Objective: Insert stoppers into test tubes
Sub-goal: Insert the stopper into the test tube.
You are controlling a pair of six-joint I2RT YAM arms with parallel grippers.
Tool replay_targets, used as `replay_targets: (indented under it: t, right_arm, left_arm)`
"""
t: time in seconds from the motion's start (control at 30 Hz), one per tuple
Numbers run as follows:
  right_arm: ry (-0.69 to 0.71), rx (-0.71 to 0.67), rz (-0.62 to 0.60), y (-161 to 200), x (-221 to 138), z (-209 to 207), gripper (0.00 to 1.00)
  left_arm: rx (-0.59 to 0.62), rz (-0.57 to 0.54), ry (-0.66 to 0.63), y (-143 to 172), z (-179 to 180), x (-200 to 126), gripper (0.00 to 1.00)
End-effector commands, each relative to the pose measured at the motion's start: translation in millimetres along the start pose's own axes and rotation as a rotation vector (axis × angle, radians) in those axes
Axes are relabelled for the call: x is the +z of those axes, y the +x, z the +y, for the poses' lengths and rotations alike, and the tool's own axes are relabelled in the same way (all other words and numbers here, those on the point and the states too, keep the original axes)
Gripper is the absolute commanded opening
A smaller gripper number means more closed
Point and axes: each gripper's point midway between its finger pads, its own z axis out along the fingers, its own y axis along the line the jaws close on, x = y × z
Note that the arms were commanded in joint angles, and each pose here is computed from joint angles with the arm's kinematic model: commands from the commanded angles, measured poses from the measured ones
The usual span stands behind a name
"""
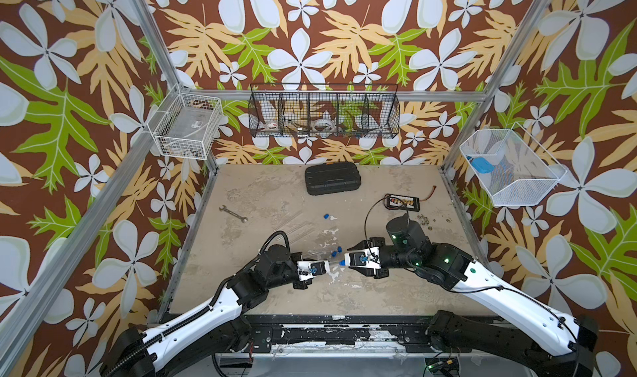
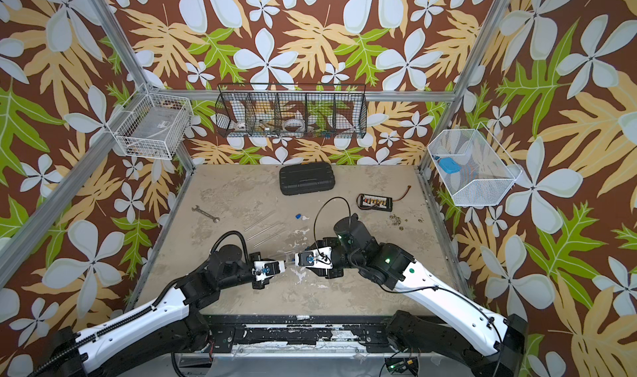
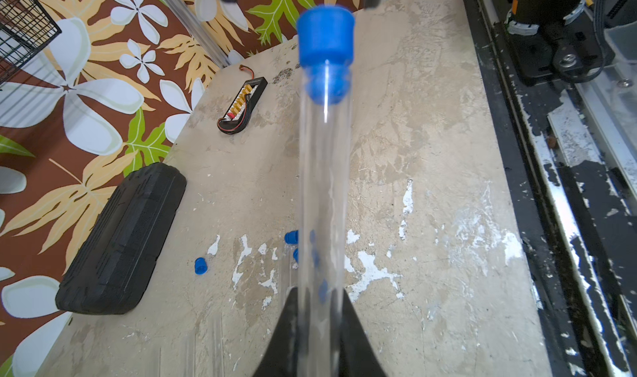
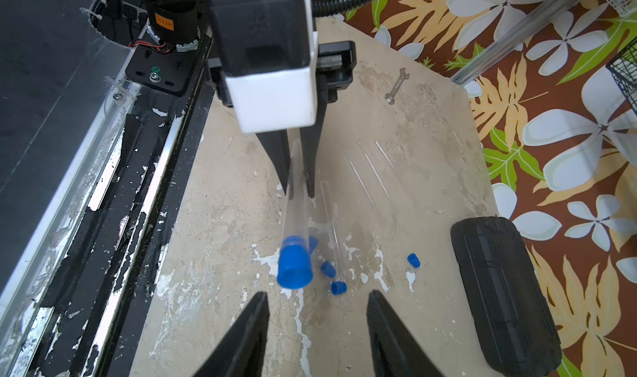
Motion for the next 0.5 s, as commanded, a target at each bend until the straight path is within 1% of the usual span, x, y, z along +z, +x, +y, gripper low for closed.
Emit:
replay_targets:
  t: [0.0, 0.23, 0.47]
  right_arm:
    - [-0.014, -0.075, -0.015, -4, 3, 2, 0.46]
    - [-0.054, -0.133, -0.022, -6, 7, 12, 0.37]
    - [-0.06, -0.147, -0.021, -4, 8, 14, 0.32]
  left_arm:
    - [-0.012, -0.042, 0.024, -10, -2, 0, 0.0]
    - [-0.037, -0.05, 0.04, -11, -5, 1, 0.0]
    - [-0.034, -0.057, 0.036, -12, -4, 0, 0.0]
